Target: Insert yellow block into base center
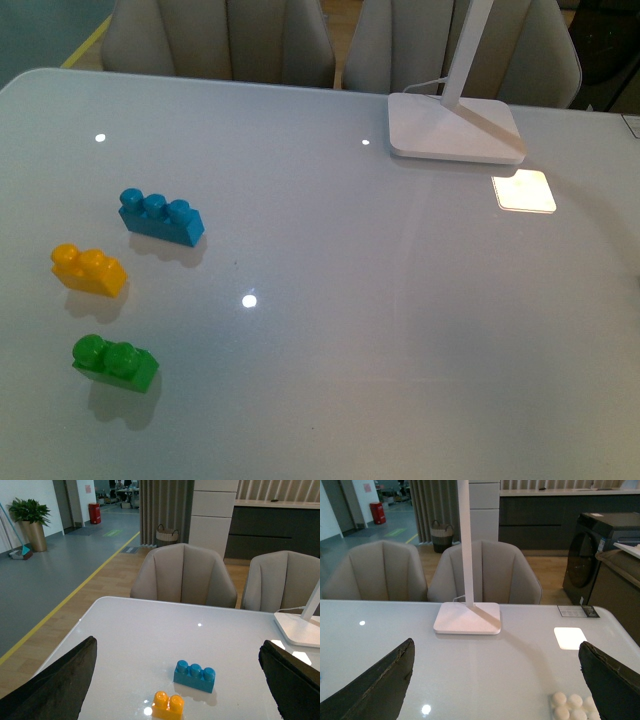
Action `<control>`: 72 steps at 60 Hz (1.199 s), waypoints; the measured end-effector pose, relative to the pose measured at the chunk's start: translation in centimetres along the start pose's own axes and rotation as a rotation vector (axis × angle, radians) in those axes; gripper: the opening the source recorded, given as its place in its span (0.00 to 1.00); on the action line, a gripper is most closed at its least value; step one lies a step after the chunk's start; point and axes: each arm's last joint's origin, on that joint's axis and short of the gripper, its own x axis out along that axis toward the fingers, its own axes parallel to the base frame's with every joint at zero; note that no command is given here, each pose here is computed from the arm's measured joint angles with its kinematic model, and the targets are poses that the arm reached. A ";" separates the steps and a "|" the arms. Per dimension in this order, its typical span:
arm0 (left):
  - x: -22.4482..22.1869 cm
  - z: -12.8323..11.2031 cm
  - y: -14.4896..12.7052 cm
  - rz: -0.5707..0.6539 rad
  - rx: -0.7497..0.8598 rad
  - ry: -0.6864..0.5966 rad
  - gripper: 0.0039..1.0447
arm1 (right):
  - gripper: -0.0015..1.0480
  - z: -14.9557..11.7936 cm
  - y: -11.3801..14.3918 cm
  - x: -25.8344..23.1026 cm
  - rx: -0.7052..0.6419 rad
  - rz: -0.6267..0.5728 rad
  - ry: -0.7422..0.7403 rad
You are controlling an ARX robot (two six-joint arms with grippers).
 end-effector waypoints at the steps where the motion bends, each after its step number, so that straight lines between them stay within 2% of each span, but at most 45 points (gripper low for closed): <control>1: 0.0 0.0 0.0 0.000 0.000 0.000 0.93 | 0.92 0.0 0.0 0.0 0.000 0.000 0.000; 37: 0.0 0.0 0.0 0.000 0.000 0.000 0.93 | 0.92 0.0 0.0 0.0 0.001 -0.002 0.001; 38: 0.0 0.0 0.0 0.000 0.000 0.000 0.93 | 0.92 0.0 0.0 0.0 0.009 -0.013 0.010; 43: 0.0 0.0 0.0 0.001 0.000 0.000 0.93 | 0.92 -0.1 0.1 0.8 0.086 -0.274 0.269; 47: 0.0 0.0 0.0 0.000 0.000 -0.001 0.93 | 0.92 -0.2 -0.5 2.1 0.111 -0.340 0.333; 54: 0.0 0.0 0.0 0.000 0.000 0.000 0.93 | 0.92 0.0 -4.6 4.5 0.154 -0.416 0.354; 62: 0.0 0.0 0.0 0.000 0.000 0.000 0.93 | 0.92 0.5 -12.1 7.0 0.124 -0.474 0.376; 66: 0.0 0.0 0.0 0.000 0.000 0.000 0.93 | 0.92 -0.5 -15.0 8.1 0.110 -0.464 0.441; 72: 0.0 0.0 0.0 -0.001 0.000 0.000 0.93 | 0.92 -3.5 -18.0 9.9 0.092 -0.346 0.586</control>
